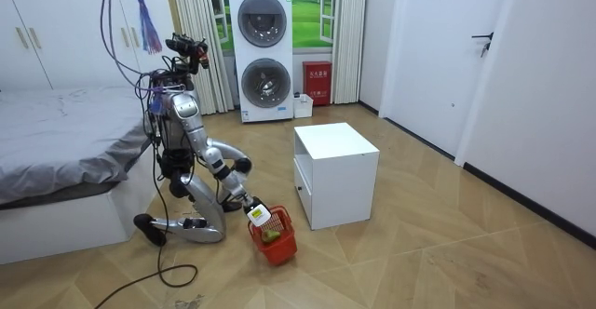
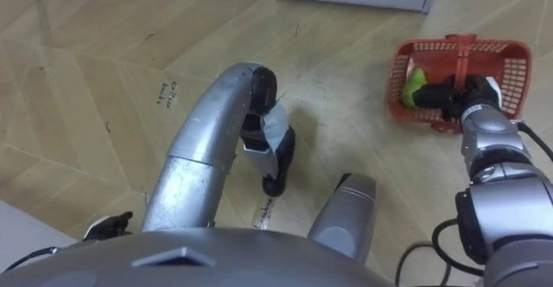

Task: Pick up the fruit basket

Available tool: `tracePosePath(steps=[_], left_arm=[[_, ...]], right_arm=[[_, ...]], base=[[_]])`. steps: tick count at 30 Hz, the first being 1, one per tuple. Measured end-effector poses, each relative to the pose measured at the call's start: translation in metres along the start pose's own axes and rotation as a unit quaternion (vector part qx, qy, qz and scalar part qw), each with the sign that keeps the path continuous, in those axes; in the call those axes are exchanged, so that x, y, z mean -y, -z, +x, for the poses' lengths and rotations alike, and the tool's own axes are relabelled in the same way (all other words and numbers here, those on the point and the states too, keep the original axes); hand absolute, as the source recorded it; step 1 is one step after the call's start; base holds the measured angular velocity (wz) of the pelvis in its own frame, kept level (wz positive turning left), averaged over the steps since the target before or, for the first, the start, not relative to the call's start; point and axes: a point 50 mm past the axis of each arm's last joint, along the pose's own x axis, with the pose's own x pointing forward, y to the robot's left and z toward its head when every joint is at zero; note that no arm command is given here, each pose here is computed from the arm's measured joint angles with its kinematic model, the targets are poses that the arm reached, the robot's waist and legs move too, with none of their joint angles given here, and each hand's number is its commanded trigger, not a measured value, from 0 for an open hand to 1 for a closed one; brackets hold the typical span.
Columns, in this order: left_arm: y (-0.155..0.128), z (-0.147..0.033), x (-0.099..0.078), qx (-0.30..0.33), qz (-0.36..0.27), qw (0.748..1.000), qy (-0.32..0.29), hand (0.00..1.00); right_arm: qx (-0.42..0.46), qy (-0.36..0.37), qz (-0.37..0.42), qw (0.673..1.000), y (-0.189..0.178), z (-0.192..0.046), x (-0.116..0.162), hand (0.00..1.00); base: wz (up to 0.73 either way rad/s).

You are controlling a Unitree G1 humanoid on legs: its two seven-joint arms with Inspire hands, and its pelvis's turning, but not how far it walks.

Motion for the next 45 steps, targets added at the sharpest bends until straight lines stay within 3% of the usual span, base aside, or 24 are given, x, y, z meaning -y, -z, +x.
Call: tracePosePath(steps=[10,16,25,39,45], left_arm=[[-0.016,0.001,0.004,0.027,0.003,1.000,0.005,0.00],[-0.037,0.003,0.004,0.053,0.002,0.999,-0.004,0.00],[-0.043,0.003,0.004,0.061,0.001,0.998,-0.013,0.00],[-0.088,0.002,-0.015,0.110,-0.025,0.992,-0.050,0.00],[-0.060,0.002,-0.016,0.069,-0.056,0.995,-0.055,0.00]], right_arm=[[-0.001,0.002,0.001,1.000,0.001,0.000,-0.001,1.00],[0.010,-0.012,0.008,1.000,-0.006,0.001,-0.022,1.00],[0.064,-0.043,0.042,0.996,-0.033,-0.001,-0.042,1.00],[0.173,-0.085,0.050,0.980,-0.087,-0.014,-0.062,1.00],[0.193,-0.096,0.043,0.976,-0.098,-0.020,-0.067,1.00]], base=[[0.00],[-0.06],[-0.03],[-0.01],[-0.40]])
